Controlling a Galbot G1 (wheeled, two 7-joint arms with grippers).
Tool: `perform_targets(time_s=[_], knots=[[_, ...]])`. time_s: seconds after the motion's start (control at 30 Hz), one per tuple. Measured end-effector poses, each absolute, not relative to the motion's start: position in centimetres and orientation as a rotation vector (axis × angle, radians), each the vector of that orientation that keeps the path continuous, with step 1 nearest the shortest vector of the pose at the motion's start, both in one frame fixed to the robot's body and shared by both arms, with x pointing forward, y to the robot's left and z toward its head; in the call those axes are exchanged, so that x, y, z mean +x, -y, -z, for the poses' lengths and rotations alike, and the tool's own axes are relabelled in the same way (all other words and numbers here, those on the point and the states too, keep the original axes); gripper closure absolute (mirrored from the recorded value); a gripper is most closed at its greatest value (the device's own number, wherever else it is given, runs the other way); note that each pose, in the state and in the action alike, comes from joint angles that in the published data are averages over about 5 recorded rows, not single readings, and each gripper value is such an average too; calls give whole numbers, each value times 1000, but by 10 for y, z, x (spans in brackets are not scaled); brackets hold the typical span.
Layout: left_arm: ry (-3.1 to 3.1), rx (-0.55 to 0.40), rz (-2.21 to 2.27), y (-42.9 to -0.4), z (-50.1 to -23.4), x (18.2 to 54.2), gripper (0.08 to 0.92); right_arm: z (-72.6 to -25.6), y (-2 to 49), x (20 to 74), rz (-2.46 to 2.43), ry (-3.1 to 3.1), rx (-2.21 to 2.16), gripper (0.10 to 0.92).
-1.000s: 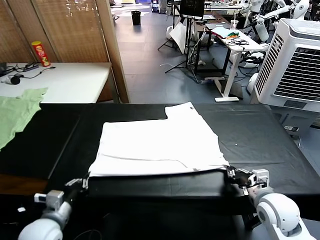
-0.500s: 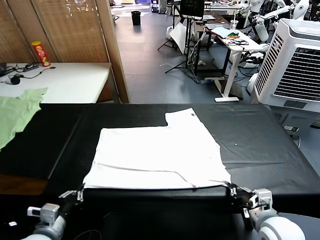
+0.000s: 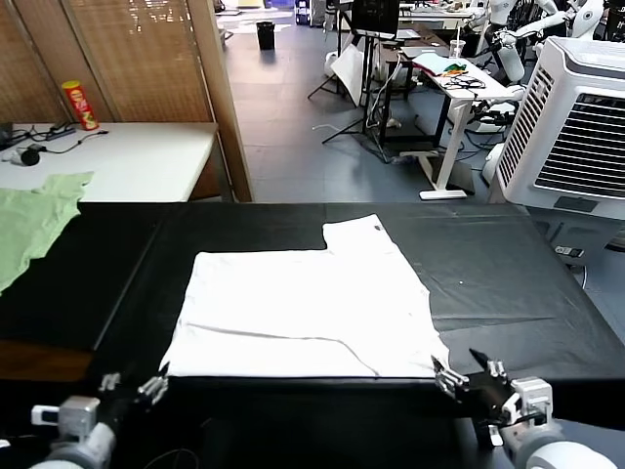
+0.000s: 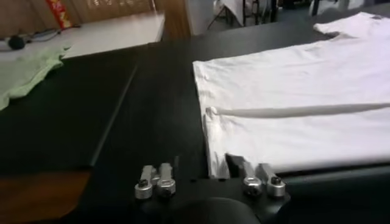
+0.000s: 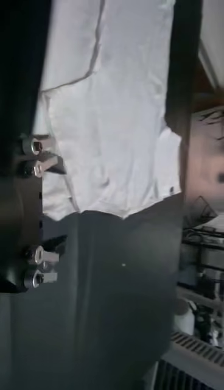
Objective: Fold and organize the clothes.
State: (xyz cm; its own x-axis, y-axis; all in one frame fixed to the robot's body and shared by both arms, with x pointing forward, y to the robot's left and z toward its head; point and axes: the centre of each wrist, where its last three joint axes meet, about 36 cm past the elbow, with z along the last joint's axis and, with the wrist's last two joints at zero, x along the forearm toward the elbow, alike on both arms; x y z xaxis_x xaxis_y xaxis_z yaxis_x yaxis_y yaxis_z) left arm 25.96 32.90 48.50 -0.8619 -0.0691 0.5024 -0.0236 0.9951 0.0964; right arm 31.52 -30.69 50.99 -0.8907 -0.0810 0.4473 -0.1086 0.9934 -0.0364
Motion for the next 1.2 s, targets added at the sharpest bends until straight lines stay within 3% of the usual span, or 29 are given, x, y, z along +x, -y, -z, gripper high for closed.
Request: perform_targets(time_s=[0.17, 0.37, 0.73, 0.93, 1.2], knots=[[2707, 65, 9, -336, -498, 298, 202, -496, 311, 384, -56, 2780, 123, 224], [2801, 64, -49, -351, -502, 376, 201, -480, 298, 481, -64, 2787, 132, 224], [2723, 28, -81, -358, -479, 504, 201, -464, 269, 613, -56, 2681, 138, 224], [2646, -12, -108, -360, -461, 541, 201, -456, 257, 647, -5, 2608, 138, 224], [2575, -23, -119, -363, -437, 558, 201, -449, 241, 662, 30, 2534, 160, 256]])
